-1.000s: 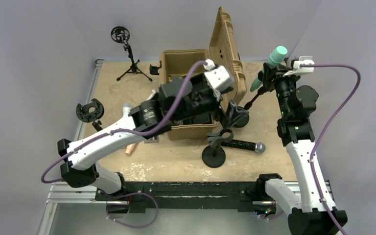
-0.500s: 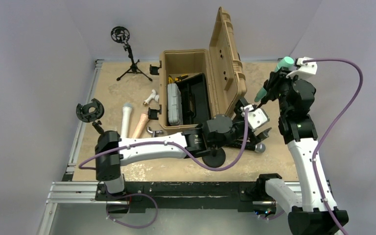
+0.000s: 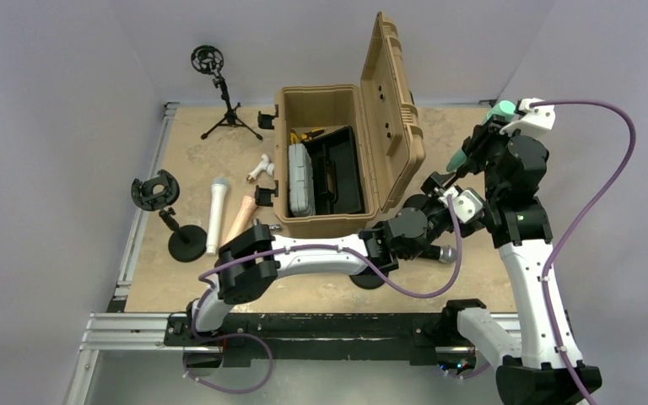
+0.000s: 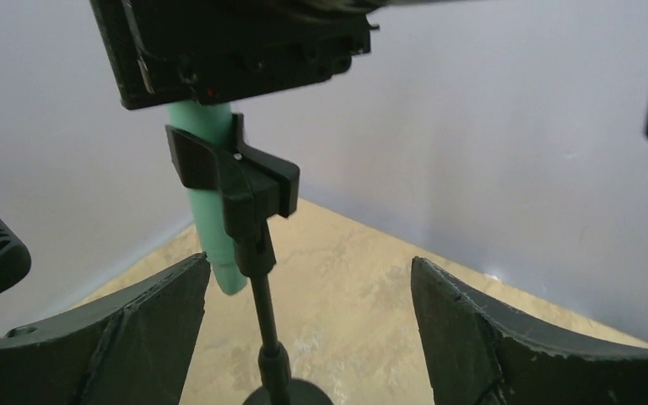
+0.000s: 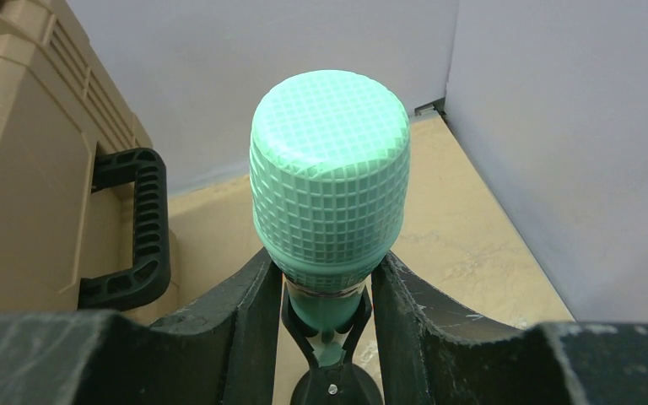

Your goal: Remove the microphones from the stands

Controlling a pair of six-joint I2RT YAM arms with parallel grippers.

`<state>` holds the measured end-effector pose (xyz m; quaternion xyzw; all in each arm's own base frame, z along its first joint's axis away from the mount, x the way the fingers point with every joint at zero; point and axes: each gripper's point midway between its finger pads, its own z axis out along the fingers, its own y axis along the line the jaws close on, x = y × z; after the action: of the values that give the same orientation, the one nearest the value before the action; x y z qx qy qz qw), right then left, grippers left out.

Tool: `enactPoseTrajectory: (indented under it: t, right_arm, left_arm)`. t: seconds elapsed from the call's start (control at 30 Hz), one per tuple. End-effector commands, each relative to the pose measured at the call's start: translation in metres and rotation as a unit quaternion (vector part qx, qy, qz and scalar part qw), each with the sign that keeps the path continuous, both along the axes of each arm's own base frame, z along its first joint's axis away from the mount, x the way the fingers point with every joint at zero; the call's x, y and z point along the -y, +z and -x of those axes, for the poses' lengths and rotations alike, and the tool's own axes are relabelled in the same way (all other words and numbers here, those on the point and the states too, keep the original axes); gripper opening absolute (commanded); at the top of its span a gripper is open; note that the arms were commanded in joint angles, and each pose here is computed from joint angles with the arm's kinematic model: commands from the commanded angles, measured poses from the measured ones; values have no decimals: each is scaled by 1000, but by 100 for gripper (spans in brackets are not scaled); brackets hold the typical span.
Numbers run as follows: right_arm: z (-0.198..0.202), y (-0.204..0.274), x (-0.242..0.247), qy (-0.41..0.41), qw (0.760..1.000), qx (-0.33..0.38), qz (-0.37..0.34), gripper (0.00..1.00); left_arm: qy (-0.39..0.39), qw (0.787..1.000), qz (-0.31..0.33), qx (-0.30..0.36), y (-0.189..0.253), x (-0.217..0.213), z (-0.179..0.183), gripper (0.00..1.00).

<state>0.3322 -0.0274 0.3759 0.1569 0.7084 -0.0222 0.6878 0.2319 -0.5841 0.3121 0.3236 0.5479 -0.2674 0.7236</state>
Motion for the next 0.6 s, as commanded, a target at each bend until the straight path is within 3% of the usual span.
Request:
enactPoseTrajectory:
  t: [0.0,0.23,0.47,0.57]
  right_arm:
    - [12,62,0,-2,995,96,-21,20]
    - [10,65,-9,21,995,93,-31,19]
    - [7,63,-14,30,994,87,-51,19]
    - [5,61,-13,26,995,85,-56,19]
  left_arm:
    - [49,993,99,40,53,-3,-13,87]
    - [70,988,117,74,45,9,-23,83]
    - [78,982,146,95,43,10,-35,71]
    - [80,978,152,119,43,3,-30,75]
